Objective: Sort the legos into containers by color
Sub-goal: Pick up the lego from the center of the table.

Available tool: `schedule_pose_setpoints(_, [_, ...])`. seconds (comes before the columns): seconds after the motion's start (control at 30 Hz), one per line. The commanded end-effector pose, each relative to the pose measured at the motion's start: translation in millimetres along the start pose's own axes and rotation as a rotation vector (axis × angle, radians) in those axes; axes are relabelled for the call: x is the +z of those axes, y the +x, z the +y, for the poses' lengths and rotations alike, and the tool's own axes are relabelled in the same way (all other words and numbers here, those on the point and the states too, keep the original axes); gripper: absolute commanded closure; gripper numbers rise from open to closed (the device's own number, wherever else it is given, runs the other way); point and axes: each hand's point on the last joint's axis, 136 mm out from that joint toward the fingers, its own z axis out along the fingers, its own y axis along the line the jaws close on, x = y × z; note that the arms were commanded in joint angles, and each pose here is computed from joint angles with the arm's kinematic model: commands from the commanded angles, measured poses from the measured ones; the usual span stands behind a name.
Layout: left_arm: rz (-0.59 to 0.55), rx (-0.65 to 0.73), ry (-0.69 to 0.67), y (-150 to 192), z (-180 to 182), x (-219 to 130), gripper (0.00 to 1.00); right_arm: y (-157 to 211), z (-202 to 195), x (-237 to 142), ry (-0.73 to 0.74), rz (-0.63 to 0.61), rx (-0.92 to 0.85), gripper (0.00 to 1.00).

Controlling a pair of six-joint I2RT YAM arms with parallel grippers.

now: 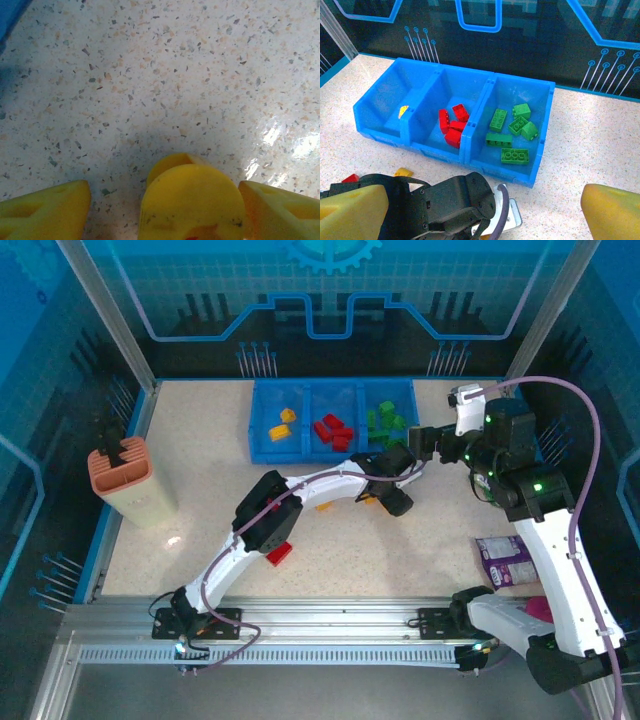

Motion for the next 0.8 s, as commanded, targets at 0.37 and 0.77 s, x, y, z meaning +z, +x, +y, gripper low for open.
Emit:
schedule_pose_setpoints(0.37, [0.122, -0.038, -0.025, 31, -4, 5, 0.50, -1, -13, 3, 0.065, -0.026, -0.007, 0.00])
schedule_pose_setpoints(0.77, [-0.129, -0.179, -0.156, -30, 57, -123, 0.57, 2, -18, 6, 0.090, -0.030, -0.023, 0.00])
